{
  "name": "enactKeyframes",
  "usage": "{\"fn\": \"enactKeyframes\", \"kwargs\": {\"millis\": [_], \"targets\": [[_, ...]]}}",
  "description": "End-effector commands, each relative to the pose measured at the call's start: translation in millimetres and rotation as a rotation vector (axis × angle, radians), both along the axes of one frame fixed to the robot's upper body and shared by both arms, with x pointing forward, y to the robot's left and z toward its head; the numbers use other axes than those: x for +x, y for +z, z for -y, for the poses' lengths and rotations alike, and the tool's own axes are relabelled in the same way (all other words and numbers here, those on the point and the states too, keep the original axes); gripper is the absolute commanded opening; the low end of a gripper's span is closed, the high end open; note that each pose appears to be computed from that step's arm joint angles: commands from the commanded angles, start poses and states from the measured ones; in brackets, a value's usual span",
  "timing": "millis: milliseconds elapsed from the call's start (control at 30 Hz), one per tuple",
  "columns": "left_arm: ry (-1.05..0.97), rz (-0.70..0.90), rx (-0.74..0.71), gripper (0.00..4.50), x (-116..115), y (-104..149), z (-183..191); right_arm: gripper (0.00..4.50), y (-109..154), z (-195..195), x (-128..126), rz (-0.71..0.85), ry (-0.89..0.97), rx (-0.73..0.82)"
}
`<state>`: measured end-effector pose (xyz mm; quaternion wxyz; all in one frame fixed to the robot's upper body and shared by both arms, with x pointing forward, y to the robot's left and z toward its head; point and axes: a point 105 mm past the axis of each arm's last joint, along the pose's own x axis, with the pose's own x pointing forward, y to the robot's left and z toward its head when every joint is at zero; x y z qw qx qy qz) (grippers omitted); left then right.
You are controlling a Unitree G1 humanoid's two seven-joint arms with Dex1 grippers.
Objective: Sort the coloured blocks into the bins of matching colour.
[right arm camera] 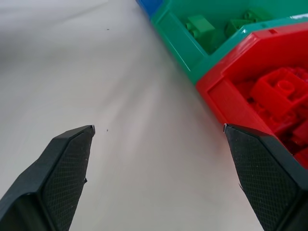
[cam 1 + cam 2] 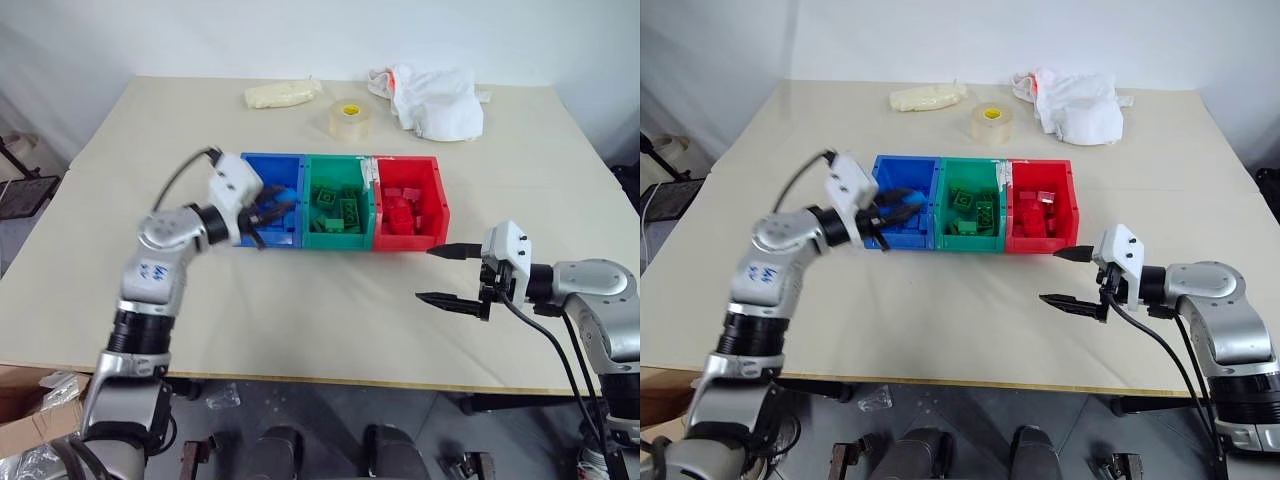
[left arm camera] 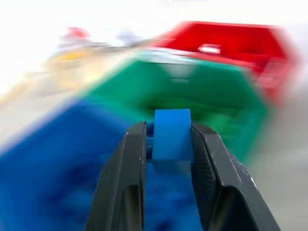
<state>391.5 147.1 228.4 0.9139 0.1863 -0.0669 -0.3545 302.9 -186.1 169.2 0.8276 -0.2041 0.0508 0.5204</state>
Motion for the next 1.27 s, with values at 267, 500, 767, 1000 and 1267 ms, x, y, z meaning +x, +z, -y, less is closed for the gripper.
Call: {"fn": "enactKeyframes", "kwargs": {"millis": [267, 500, 767, 1000, 1267], "targets": [[-0.056, 0.0, -0.015, 3.67, 1, -3, 5, 4.5, 12, -6, 3, 0.052, 0.043, 0.006], [-0.125, 0.02, -0.047, 4.49, -17, 5, -13, 4.5, 13, -4, 3, 0.05, 0.052, 0.001], [-0.134, -0.119, 0.026, 4.49, -72, -29, -72, 4.5, 9, 15, 8, 0.012, 0.053, -0.045], [-0.102, -0.229, 0.033, 4.49, -111, -56, -118, 4.5, 7, 36, 15, -0.012, 0.03, -0.077], [-0.061, -0.191, 0.006, 4.49, -115, -51, -130, 4.5, 7, 37, 20, -0.003, 0.021, -0.077]]}}
